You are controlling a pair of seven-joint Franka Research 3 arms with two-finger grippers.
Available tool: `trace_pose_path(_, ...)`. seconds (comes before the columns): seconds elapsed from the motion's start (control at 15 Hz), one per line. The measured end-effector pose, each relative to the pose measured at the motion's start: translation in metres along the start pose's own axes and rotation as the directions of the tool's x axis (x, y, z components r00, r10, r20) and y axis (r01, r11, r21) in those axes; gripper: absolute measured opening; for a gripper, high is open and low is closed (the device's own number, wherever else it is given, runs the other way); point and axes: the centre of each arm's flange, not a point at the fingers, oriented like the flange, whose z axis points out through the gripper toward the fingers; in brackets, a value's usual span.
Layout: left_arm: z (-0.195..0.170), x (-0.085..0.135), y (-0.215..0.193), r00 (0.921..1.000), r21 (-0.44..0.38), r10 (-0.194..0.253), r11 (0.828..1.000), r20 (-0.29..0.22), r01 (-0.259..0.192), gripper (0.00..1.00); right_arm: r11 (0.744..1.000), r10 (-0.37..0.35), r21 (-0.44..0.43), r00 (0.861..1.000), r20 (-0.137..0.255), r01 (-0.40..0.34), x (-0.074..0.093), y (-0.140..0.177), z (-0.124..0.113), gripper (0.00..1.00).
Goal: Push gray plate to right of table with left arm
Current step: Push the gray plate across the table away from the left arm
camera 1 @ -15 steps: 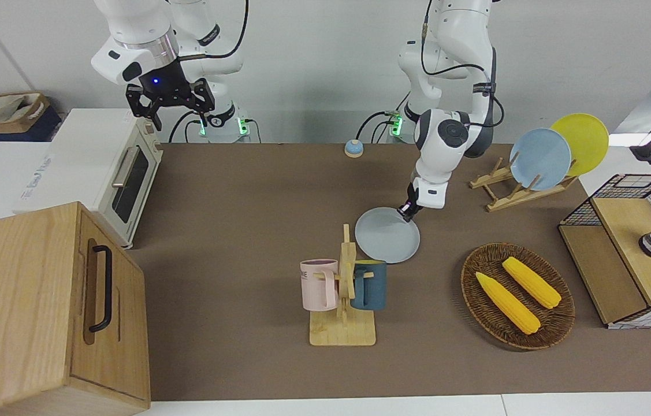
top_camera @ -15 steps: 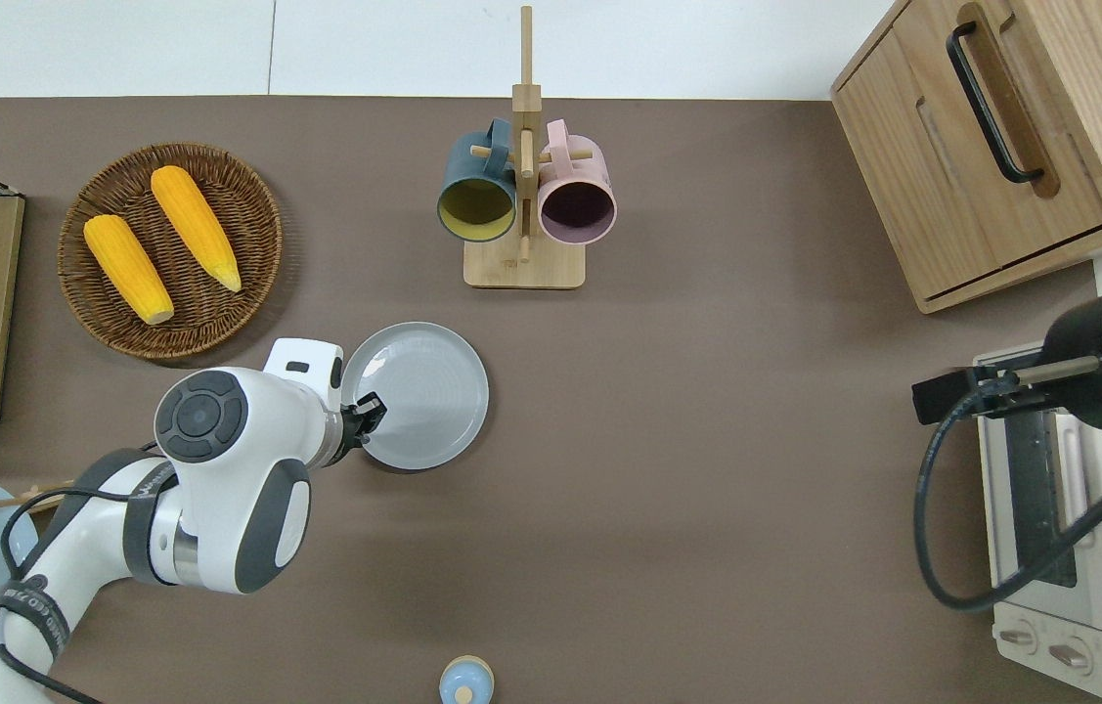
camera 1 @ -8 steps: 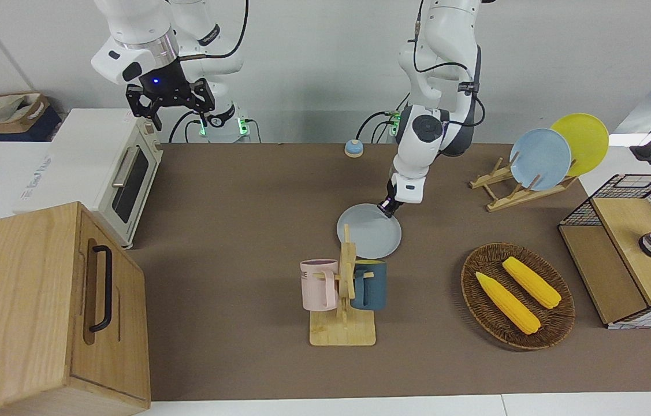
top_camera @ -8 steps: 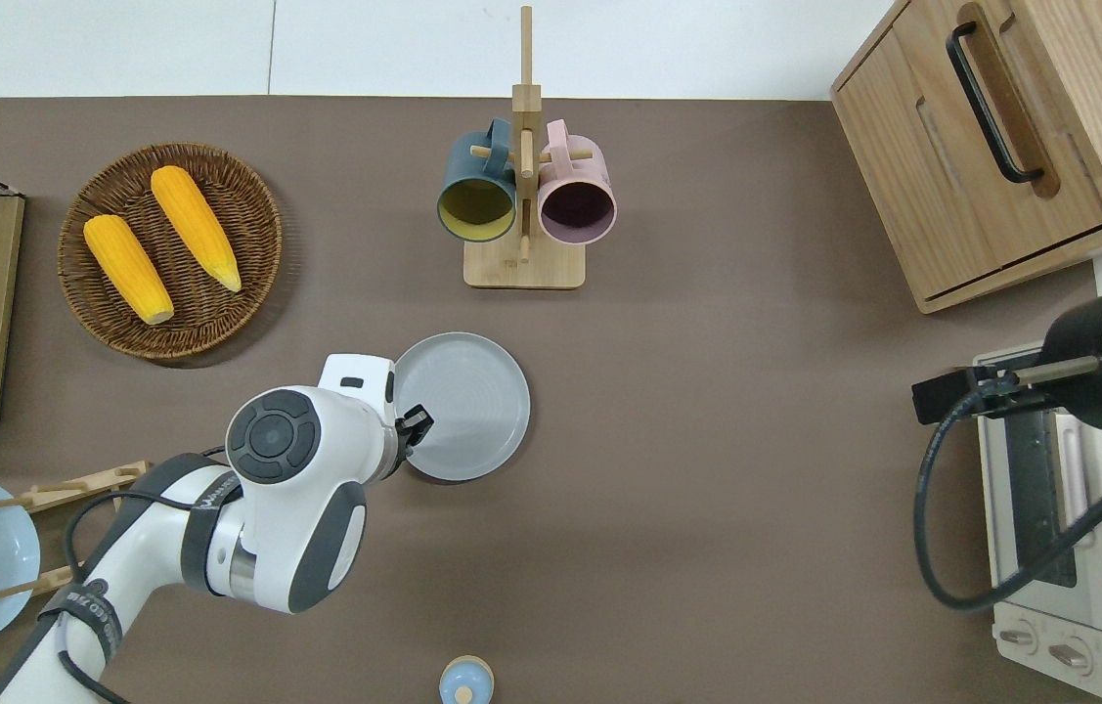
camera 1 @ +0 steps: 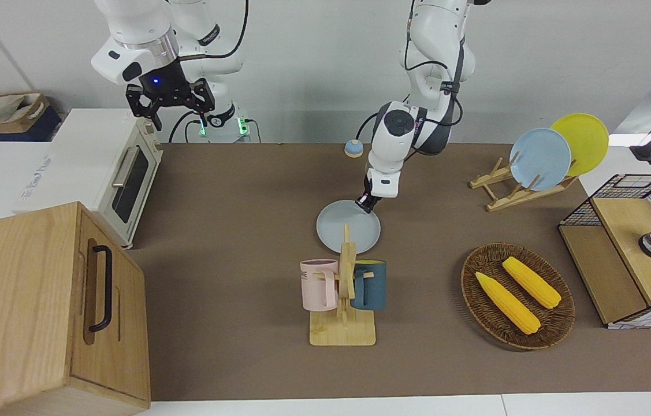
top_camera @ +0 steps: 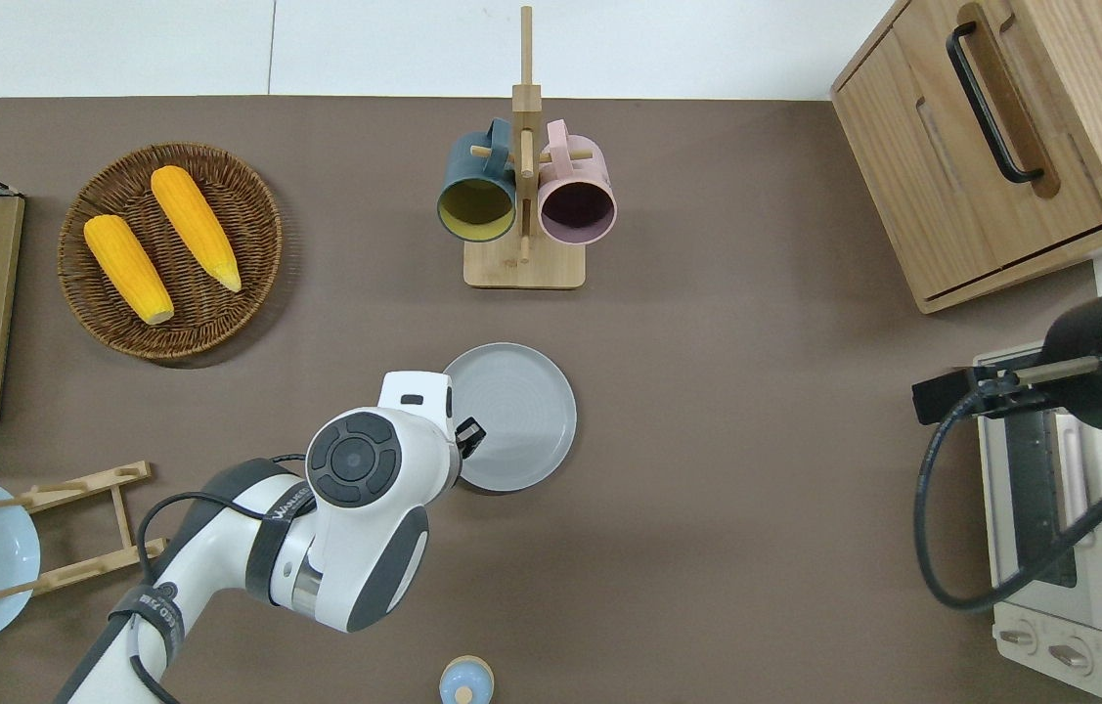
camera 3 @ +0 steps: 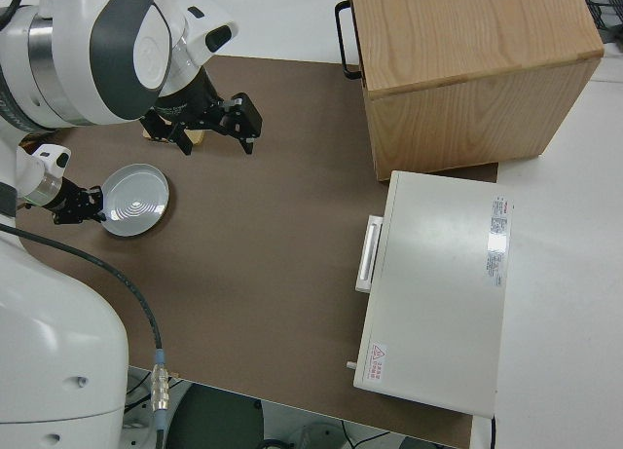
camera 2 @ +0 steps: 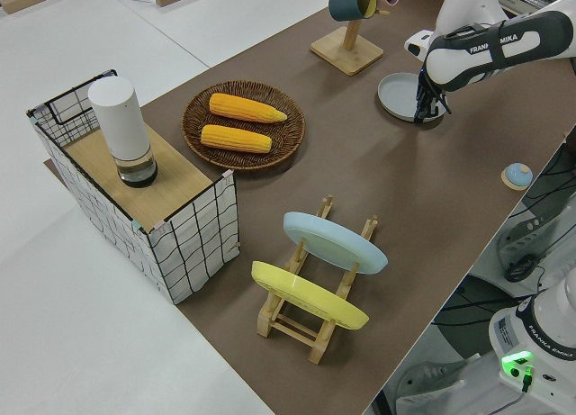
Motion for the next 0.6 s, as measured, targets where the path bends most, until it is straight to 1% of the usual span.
trace_pose_path(0.33, 0.004, -0.027, 0.025, 0.9992, -0.007, -0.039, 0.999, 0.004, 0.039, 0.04, 1.0, 0.0, 0.0, 1.0, 0.0, 0.0, 0.0, 0.0, 0.0, 0.99)
trace_pose_path(0.6, 0.006, -0.046, 0.039, 0.9985, -0.01, -0.054, 0.998, 0.006, 0.054, 0.04, 1.0, 0.0, 0.0, 1.0, 0.0, 0.0, 0.0, 0.0, 0.0, 0.99)
